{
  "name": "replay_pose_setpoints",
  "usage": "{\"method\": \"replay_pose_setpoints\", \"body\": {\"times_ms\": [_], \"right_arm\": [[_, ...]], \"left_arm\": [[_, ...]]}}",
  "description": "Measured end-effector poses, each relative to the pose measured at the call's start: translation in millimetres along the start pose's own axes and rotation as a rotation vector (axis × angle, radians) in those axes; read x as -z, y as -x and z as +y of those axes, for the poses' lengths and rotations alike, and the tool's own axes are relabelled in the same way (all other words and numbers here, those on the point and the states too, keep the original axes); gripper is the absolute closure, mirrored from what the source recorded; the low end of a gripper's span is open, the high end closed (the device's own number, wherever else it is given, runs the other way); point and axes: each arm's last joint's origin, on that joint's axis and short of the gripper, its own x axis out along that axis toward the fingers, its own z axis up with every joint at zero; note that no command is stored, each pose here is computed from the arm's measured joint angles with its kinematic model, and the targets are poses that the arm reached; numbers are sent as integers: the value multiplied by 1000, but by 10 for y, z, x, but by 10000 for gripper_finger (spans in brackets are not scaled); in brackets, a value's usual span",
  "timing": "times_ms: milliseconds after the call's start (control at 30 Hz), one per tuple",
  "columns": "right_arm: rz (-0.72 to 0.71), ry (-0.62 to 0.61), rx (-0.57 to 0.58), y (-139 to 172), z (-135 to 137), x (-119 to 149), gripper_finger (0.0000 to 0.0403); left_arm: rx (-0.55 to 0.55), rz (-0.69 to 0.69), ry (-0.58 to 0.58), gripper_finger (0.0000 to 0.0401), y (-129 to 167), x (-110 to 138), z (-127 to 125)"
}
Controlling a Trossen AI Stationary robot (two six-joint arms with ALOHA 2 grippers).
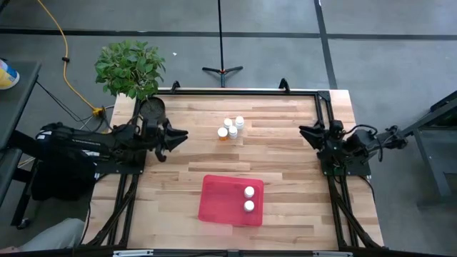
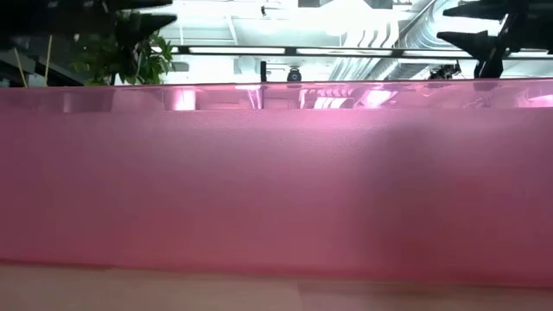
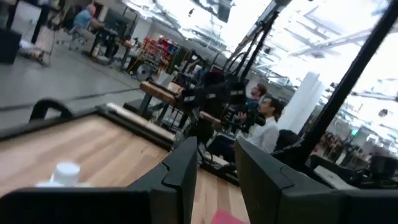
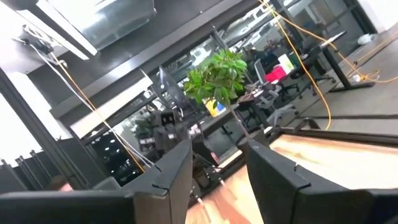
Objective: Pick and place pill bottles into a basket
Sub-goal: Put the orange pill bottle into the red bin
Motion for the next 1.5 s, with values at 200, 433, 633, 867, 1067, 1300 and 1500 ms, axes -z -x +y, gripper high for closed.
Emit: {"method": "replay_pose_setpoints", "body": {"times_ms": [200,433,633,867,1067,1300,1500], "right_arm": [[28,14,2,-1,-25,57,263],[75,42,47,3,-64,115,263],[132,198,95,13,-112,179,263],[284,261,176,61,-225,329,263],[316,195,213,79,-259,366,263],[312,196,217,79,-260,364,263],[311,179,220,79,-260,365,263]], "left_arm": [[32,21,-119,256,-215,-209,-152],[-20,215,-330,256,-552,-267,-252],[-38,341,-471,256,-807,-319,-330],[-112,485,-608,256,-867,-396,-355],[-167,569,-681,256,-842,-455,-300],[-211,621,-623,256,-900,-523,21],[-218,645,-487,256,-972,-537,277]]}}
